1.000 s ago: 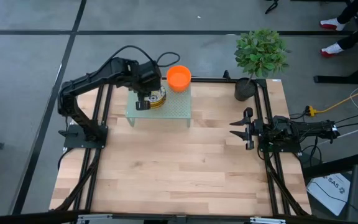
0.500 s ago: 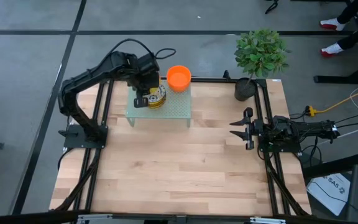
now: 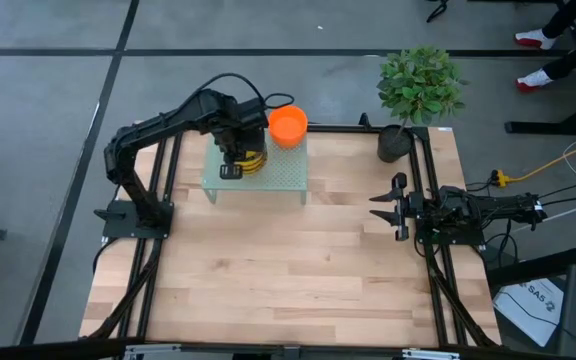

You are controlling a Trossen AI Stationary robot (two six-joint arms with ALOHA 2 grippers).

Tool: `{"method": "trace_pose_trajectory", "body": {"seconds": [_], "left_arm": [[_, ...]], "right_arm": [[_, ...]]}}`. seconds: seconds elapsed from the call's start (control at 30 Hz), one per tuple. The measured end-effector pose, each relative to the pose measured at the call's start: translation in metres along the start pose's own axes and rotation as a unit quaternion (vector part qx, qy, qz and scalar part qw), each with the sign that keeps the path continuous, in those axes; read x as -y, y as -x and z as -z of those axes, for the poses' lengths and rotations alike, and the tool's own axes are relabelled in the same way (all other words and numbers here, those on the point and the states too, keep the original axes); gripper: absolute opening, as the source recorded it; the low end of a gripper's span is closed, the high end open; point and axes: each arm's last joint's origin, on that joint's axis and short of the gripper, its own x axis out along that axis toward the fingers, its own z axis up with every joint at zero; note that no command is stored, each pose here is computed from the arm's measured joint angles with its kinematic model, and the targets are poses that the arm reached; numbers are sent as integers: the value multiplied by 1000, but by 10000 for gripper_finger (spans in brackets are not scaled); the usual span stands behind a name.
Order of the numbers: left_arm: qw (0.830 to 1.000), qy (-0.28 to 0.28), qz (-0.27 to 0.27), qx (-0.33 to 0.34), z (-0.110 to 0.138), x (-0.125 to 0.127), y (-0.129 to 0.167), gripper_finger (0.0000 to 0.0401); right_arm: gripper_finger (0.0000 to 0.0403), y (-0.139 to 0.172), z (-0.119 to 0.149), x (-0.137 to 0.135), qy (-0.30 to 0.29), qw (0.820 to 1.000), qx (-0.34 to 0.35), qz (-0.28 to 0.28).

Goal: Pick & Place Mini bowls
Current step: Stack the yellow bowl on top of the other yellow bowls on the shelf, then return to Home Position

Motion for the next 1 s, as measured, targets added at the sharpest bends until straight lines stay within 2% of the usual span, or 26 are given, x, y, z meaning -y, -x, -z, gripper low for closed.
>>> {"method": "trace_pose_trajectory", "body": {"seconds": [0.23, 0.67, 1.0], "left_arm": [[999, 35, -14, 4, 1, 0, 5, 54], [999, 20, 20, 41, -6, 18, 18, 109], [998, 2, 22, 61, -2, 35, 31, 116]], "right_arm": [[156, 0, 0, 0, 0, 1000, 0, 0], [156, 0, 0, 0, 0, 1000, 0, 0], [156, 0, 0, 0, 0, 1000, 0, 0]]}}
